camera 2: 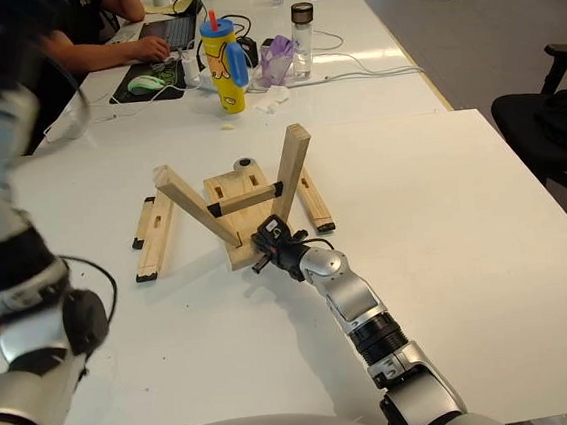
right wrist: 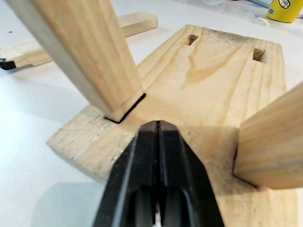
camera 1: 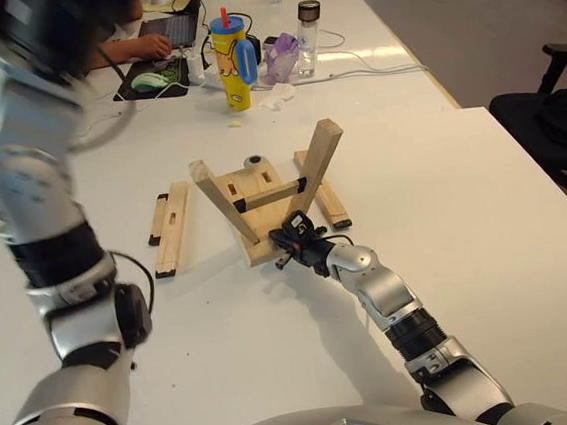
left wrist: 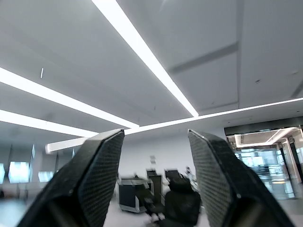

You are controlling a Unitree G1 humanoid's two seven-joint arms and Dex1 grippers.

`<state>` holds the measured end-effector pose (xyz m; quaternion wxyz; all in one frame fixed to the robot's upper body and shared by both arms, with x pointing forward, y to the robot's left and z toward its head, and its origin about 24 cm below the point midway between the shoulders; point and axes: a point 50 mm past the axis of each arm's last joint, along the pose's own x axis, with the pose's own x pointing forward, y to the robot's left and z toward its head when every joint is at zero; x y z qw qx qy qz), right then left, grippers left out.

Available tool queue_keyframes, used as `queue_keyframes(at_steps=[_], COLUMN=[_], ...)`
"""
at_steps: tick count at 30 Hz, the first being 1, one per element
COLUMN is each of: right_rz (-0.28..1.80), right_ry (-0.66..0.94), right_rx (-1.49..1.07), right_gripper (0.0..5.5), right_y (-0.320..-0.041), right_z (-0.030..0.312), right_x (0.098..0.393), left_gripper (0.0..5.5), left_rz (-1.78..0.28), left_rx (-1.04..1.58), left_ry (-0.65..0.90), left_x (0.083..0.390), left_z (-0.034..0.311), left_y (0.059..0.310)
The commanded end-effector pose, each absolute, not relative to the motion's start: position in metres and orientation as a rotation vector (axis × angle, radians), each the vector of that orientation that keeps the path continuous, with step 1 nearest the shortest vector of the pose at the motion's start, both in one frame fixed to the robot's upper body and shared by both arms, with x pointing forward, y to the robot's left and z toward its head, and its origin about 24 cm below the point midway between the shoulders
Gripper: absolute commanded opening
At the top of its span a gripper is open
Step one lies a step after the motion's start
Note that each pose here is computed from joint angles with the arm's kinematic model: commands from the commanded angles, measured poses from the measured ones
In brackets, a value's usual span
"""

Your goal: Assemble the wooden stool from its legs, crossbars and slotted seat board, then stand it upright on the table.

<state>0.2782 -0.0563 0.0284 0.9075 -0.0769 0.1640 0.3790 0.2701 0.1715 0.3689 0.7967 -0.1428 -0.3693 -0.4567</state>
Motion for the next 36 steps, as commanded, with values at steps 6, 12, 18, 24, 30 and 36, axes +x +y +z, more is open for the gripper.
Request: queue_keyframes(at_steps=[6,12,18,24,30,36], right_rz=[0.753,0.747,0.795,0.800,0.887,0.937], right_ry=[0.720,0.726,0.684,0.805,0.466,0.201], right_rx=[-0.203,-0.196,-0.182,-0.181,-0.011,0.204], right_gripper=[0.00,0.00,0.00,0.00,0.00,0.00], right_y=[-0.080,-0.084,-0.078,-0.089,-0.074,-0.077], right_z=[-0.035,-0.037,-0.032,-0.043,0.004,0.058], right_x=[0.245,0.246,0.244,0.232,0.249,0.236], left_gripper=[2.53,2.53,2.53,2.53,2.53,2.53], left_rz=[-0.752,-0.594,-0.482,-0.397,-0.619,-0.125], left_rx=[0.025,-0.104,-0.069,0.214,0.237,-0.065], left_ry=[0.555,-0.215,-0.407,-0.053,0.111,-0.017], left_x=[0.260,0.320,0.316,0.329,0.304,0.236], left_z=[0.056,0.199,0.231,0.185,0.148,0.106], left_y=[0.137,0.135,0.187,0.248,0.238,0.219])
